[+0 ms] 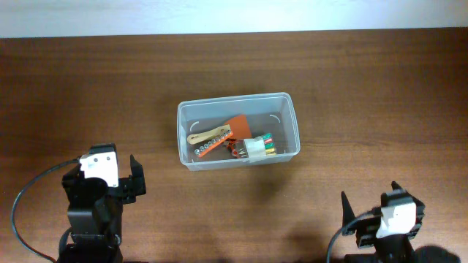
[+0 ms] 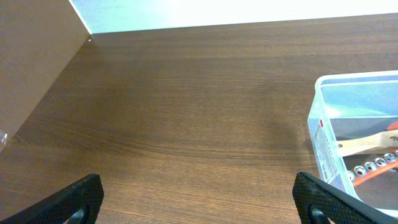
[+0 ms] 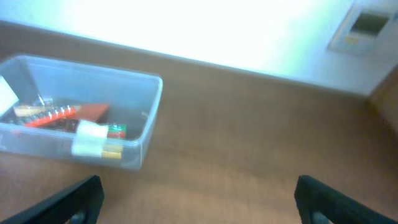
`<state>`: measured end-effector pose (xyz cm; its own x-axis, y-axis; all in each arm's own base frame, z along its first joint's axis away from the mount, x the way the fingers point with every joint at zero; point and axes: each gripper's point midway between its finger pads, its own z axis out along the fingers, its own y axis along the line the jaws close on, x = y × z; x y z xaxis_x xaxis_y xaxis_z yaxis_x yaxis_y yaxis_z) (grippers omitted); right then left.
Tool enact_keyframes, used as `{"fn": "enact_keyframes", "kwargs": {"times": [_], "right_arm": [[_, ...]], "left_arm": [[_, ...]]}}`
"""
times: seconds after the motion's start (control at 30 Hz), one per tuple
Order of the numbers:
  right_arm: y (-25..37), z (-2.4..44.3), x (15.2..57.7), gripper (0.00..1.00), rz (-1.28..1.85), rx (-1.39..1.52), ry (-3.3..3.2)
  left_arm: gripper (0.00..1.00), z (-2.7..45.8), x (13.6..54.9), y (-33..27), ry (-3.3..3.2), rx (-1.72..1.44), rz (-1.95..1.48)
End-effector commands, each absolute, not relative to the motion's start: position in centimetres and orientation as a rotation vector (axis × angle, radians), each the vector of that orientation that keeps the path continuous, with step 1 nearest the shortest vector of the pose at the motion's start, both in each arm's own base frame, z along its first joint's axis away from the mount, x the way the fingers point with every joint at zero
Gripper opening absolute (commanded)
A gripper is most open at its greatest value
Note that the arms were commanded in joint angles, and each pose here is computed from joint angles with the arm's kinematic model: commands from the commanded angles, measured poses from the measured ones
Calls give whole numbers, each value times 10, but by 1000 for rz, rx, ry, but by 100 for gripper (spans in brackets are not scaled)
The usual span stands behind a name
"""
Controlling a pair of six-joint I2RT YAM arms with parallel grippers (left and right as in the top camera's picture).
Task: Pack container
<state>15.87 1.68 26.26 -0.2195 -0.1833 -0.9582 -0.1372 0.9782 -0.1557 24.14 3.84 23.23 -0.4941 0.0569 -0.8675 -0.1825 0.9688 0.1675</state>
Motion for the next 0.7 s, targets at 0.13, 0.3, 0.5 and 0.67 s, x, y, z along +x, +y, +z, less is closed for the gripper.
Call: {"fn": "enact_keyframes", "kwargs": {"times": [0.13, 0.3, 0.5, 0.67], "right_arm": [[25, 245, 195, 99, -22, -261, 1668], [32, 227, 222, 99, -61, -333, 1559], [24, 194, 237, 99, -81, -274, 1580], [3, 152, 242, 99, -46, -43, 1703]], "left_arm": [[99, 230, 240, 41, 2071, -107, 298], [99, 230, 240, 41, 2071, -107, 298], [99, 230, 240, 41, 2071, -107, 298], [99, 230, 240, 41, 2071, -107, 298]]}}
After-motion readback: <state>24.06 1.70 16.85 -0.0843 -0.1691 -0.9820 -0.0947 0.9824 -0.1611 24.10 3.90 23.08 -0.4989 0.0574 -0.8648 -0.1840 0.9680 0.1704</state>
